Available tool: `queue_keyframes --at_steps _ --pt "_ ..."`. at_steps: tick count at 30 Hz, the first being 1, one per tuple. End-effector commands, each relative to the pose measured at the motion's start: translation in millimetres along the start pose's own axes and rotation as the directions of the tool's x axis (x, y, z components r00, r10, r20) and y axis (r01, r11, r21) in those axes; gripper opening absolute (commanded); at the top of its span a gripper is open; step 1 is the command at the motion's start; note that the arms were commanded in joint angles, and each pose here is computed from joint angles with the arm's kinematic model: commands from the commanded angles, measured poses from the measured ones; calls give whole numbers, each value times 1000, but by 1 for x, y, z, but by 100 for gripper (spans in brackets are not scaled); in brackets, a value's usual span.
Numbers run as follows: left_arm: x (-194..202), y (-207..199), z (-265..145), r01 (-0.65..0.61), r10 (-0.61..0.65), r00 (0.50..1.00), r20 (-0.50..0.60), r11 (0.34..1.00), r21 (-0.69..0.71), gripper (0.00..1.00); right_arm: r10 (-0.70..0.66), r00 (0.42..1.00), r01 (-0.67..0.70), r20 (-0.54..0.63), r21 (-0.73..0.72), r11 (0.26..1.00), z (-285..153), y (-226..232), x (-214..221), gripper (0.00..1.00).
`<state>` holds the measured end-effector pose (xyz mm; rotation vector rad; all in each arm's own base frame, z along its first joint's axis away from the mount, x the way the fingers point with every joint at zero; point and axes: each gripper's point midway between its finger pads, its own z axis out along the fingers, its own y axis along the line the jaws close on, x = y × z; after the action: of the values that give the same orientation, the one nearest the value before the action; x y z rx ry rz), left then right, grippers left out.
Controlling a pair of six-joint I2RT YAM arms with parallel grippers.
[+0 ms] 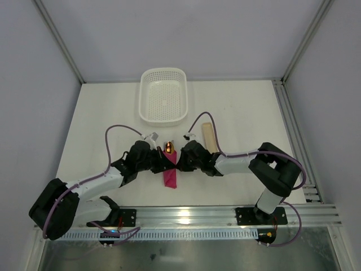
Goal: Place the utensils on the paper napkin and roll it up
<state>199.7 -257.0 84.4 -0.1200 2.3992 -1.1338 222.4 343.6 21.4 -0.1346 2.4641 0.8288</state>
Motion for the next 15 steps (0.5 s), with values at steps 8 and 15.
queue_keyframes --at_steps 8,15 --pt "6 -20 16 -95 100 995 -24 986 135 0 14 999 -12 35 -45 999 8 12 -6 4" --pt "16 -9 23 -105 112 992 -50 988 111 0 16 999 -14 36 -48 999 7 12 -5 4"
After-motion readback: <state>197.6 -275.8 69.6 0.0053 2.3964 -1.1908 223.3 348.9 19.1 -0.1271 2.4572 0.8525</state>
